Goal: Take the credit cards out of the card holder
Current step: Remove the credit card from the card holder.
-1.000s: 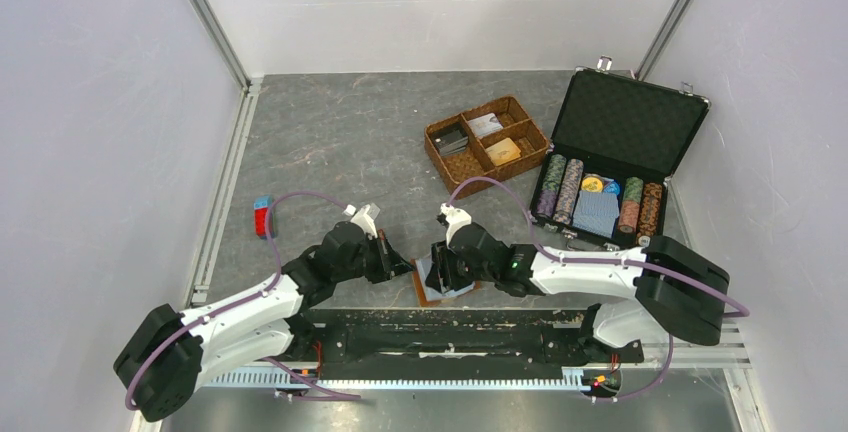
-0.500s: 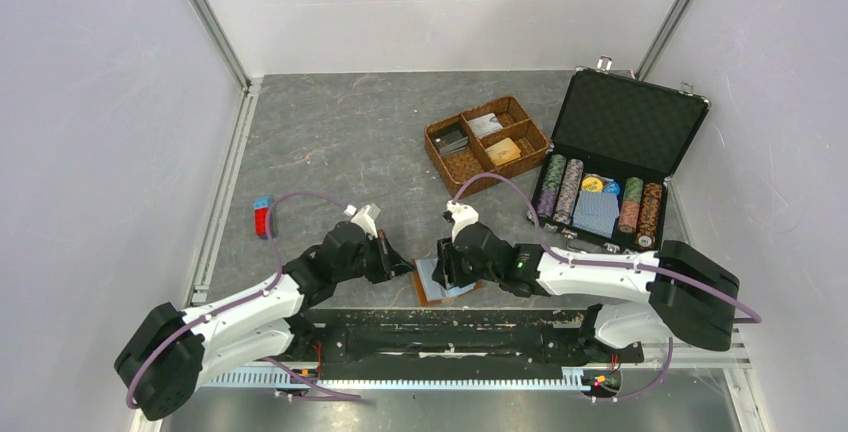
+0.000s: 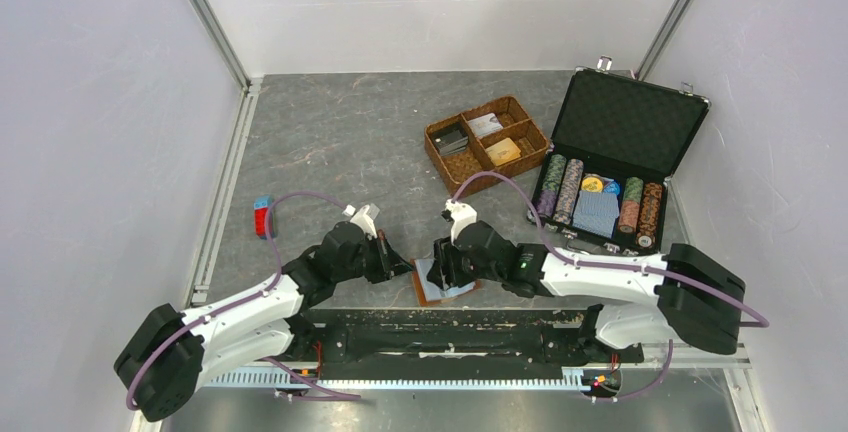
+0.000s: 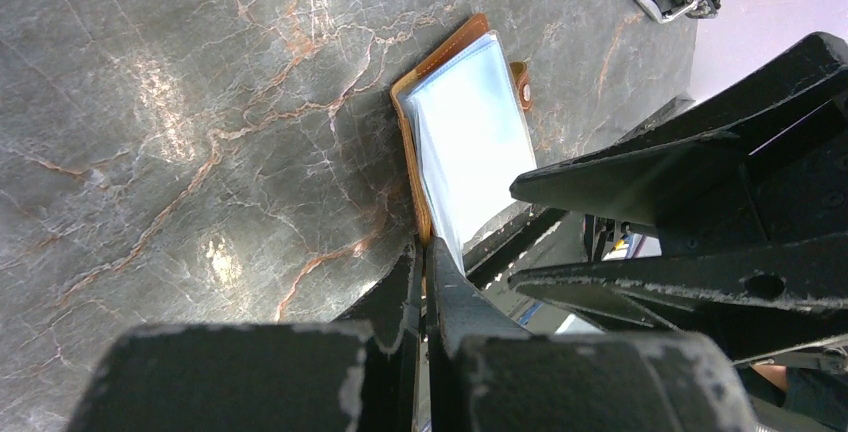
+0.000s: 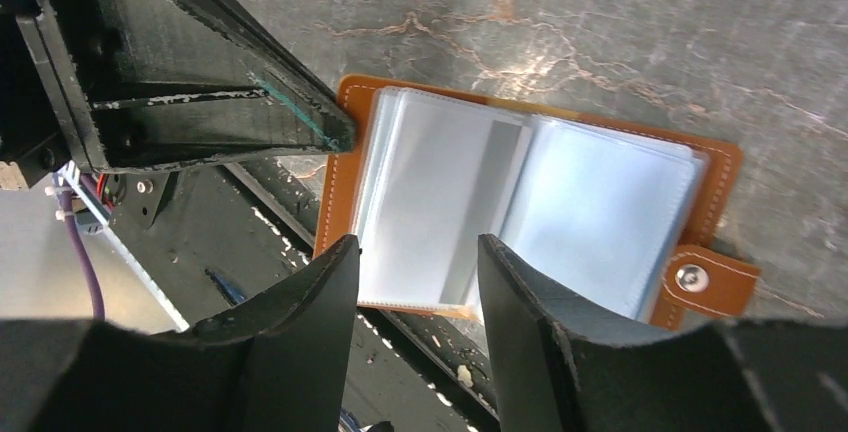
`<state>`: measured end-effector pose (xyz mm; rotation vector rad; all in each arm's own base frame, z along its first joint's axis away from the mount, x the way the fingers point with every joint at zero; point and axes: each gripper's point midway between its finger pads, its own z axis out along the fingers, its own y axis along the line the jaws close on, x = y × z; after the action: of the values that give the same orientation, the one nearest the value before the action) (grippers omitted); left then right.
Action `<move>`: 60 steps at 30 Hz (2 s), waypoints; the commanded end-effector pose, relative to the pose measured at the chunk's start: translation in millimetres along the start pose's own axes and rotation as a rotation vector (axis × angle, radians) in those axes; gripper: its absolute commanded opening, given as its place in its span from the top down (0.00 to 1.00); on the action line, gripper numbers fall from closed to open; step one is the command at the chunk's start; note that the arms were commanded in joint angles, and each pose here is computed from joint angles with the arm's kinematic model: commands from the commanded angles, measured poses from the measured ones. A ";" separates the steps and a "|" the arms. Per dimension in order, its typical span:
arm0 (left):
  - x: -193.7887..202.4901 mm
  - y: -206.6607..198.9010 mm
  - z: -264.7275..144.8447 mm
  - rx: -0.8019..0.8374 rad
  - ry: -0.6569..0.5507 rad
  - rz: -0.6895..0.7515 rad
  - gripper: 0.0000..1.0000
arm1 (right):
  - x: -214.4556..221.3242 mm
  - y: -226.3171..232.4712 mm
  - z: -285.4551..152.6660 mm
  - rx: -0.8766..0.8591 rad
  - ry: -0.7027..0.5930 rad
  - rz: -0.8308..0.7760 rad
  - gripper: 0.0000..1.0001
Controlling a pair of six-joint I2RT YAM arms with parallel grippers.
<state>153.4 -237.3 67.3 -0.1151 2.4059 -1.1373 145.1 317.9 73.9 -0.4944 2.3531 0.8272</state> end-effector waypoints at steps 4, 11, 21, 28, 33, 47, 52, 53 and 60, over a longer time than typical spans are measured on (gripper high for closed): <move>-2.7 -8.3 -2.6 0.044 -0.011 0.004 0.98 | 0.8 27.0 10.0 -0.123 0.031 -0.003 0.47; -2.3 -8.6 -2.8 0.046 -0.010 0.005 0.98 | 7.0 30.0 14.4 -0.136 0.055 -0.004 0.47; -2.2 -8.7 -2.5 0.046 -0.008 0.006 0.98 | 13.9 16.5 17.4 -0.070 0.073 -0.011 0.51; -2.4 -8.4 -1.9 0.044 -0.007 0.006 0.98 | 7.8 9.6 16.1 -0.009 0.055 -0.040 0.52; -2.5 -8.6 -1.7 0.044 -0.007 0.007 0.98 | 8.3 7.9 15.3 0.018 0.058 -0.058 0.53; -2.2 -8.7 -1.5 0.045 -0.005 0.007 0.98 | 1.7 9.5 11.1 0.044 0.040 -0.079 0.54; -3.0 -9.3 -1.4 0.045 -0.006 0.011 0.98 | -5.7 26.4 9.3 -0.030 0.020 -0.070 0.53; -3.0 -9.6 -1.4 0.046 -0.006 0.011 0.98 | -5.0 26.2 9.9 -0.030 0.023 -0.070 0.53; -2.5 -9.5 -1.2 0.046 -0.002 0.012 0.98 | 3.7 27.4 14.2 -0.046 0.055 -0.064 0.52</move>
<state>152.1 -236.4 66.3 -0.1135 2.4056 -1.1391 131.2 327.2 54.8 -0.6139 2.4206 0.7651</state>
